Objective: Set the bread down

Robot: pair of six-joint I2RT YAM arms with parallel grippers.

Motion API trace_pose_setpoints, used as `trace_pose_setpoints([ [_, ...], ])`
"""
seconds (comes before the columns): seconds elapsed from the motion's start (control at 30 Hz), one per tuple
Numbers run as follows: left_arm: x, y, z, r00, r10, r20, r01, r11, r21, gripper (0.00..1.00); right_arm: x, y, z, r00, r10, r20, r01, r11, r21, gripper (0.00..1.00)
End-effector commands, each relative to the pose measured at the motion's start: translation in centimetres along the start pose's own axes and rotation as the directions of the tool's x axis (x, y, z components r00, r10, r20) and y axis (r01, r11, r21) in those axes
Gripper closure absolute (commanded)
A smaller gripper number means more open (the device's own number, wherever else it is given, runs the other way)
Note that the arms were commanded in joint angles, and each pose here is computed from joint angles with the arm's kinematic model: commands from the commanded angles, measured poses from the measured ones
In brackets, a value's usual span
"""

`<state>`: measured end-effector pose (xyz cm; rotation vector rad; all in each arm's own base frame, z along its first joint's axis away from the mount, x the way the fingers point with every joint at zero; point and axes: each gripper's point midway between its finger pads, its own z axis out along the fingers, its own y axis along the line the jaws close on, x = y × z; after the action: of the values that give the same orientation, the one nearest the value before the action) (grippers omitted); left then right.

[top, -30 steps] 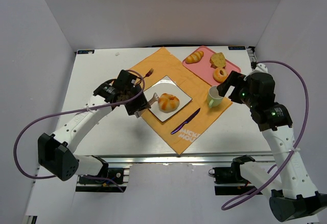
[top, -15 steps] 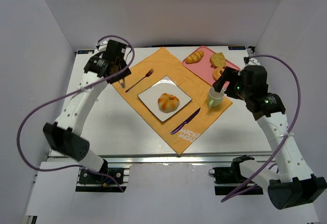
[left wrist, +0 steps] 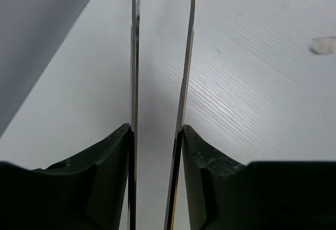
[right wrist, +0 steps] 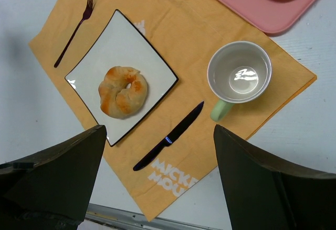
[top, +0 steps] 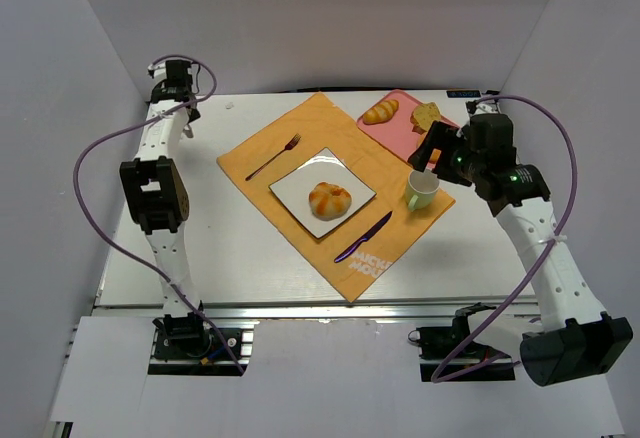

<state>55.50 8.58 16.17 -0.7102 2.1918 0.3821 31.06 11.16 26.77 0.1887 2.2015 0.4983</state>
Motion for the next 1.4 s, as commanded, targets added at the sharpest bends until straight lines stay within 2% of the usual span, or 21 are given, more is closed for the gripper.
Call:
trace_pose_setpoints([
  [0.0,-2.2,0.3,2.9,0.997,0.056,0.055,-0.058,0.998,0.033,0.49,-0.9,0.7,-0.4,1.000,-0.020,0.017,0.020,1.000,-0.023,0.11],
  [0.13,0.9,1.4,6.5,0.993,0.116,0.006,-0.117,0.993,0.025,0.49,-0.4,0.3,0.3,1.000,-0.013,-0.003,0.013,1.000,-0.008,0.11],
  [0.33,4.9,2.5,8.7,0.983,0.176,-0.054,-0.175,0.984,0.020,0.47,0.7,-0.5,1.2,0.999,-0.015,-0.036,0.016,1.000,0.016,0.11],
  [0.37,5.7,2.6,9.0,0.981,0.181,-0.070,-0.180,0.984,0.019,0.45,0.8,-0.6,1.4,0.999,-0.018,-0.040,0.019,1.000,0.018,0.11],
  [0.4,6.0,2.8,9.1,0.981,0.181,-0.074,-0.181,0.983,0.017,0.36,0.8,-0.6,1.4,0.999,-0.020,-0.038,0.020,1.000,0.018,0.11],
  [0.47,6.5,3.0,9.2,0.980,0.182,-0.082,-0.183,0.983,0.006,0.28,0.7,-0.6,1.5,0.999,-0.020,-0.038,0.021,1.000,0.016,0.11],
  [0.63,6.1,4.0,8.1,0.981,0.173,-0.091,-0.175,0.984,-0.014,0.21,-0.1,-0.1,1.2,0.999,-0.028,-0.024,0.028,1.000,0.008,0.11],
  [0.8,0.4,3.8,2.2,0.995,0.097,-0.024,-0.096,0.994,0.043,0.17,-1.3,0.4,0.3,0.999,-0.031,0.016,0.031,1.000,-0.004,0.11],
  [0.83,-1.0,3.6,0.7,0.998,0.068,0.000,-0.068,0.995,0.070,0.15,-1.4,0.5,0.2,0.999,-0.035,0.022,0.035,0.999,-0.004,0.11],
  [0.87,-1.8,3.3,-0.7,1.000,0.017,0.010,-0.017,0.995,0.097,0.08,-1.6,0.6,0.0,0.999,-0.037,0.031,0.037,0.999,-0.005,0.11],
  [0.9,-4.1,3.2,-4.2,0.998,-0.037,0.056,0.028,0.988,0.155,0.06,-1.9,0.6,-0.1,0.998,-0.043,0.041,0.043,0.999,-0.006,0.11],
  [1.0,-5.1,3.5,-8.7,0.980,-0.177,0.091,0.152,0.961,0.230,0.02,-2.4,0.7,-0.5,0.996,-0.069,0.063,0.070,0.997,-0.011,0.11],
  [1.03,-7.0,4.7,-12.9,0.957,-0.245,0.153,0.196,0.941,0.276,0.02,-2.5,0.7,-0.5,0.995,-0.076,0.070,0.077,0.997,-0.012,0.11],
  [1.07,-5.0,5.4,-13.4,0.952,-0.280,0.122,0.240,0.933,0.270,0.02,-2.8,0.9,-0.7,0.993,-0.087,0.086,0.089,0.996,-0.020,0.11],
  [1.1,-6.1,7.4,-17.5,0.922,-0.340,0.184,0.280,0.916,0.287,0.02,-2.9,1.0,-0.8,0.992,-0.088,0.091,0.091,0.996,-0.023,0.11],
  [1.13,-5.6,8.5,-18.8,0.912,-0.361,0.193,0.304,0.913,0.272,0.02,-3.1,1.1,-0.9,0.991,-0.093,0.096,0.096,0.995,-0.027,0.11],
  [1.17,-2.9,9.9,-18.9,0.921,-0.355,0.159,0.317,0.922,0.221,0.02,-3.1,1.2,-0.9,0.990,-0.101,0.095,0.105,0.994,-0.030,0.11],
  [1.23,-2.3,13.2,-22.5,0.898,-0.382,0.217,0.349,0.920,0.176,0.02,-2.9,1.5,-0.7,0.991,-0.107,0.079,0.111,0.993,-0.050,0.11],
  [1.3,-0.2,14.5,-24.1,0.894,-0.402,0.199,0.373,0.912,0.170,0.02,-2.4,2.0,-0.4,0.991,-0.125,0.050,0.129,0.988,-0.084,0.11],
  [1.33,0.2,14.7,-25.2,0.885,-0.422,0.196,0.384,0.901,0.204,0.02,-2.5,2.5,-0.7,0.991,-0.126,0.044,0.130,0.986,-0.104,0.11],
  [1.37,0.1,15.7,-28.2,0.847,-0.479,0.232,0.420,0.869,0.261,0.02,-2.3,2.5,-0.6,0.992,-0.125,0.030,0.128,0.986,-0.109,0.11],
])
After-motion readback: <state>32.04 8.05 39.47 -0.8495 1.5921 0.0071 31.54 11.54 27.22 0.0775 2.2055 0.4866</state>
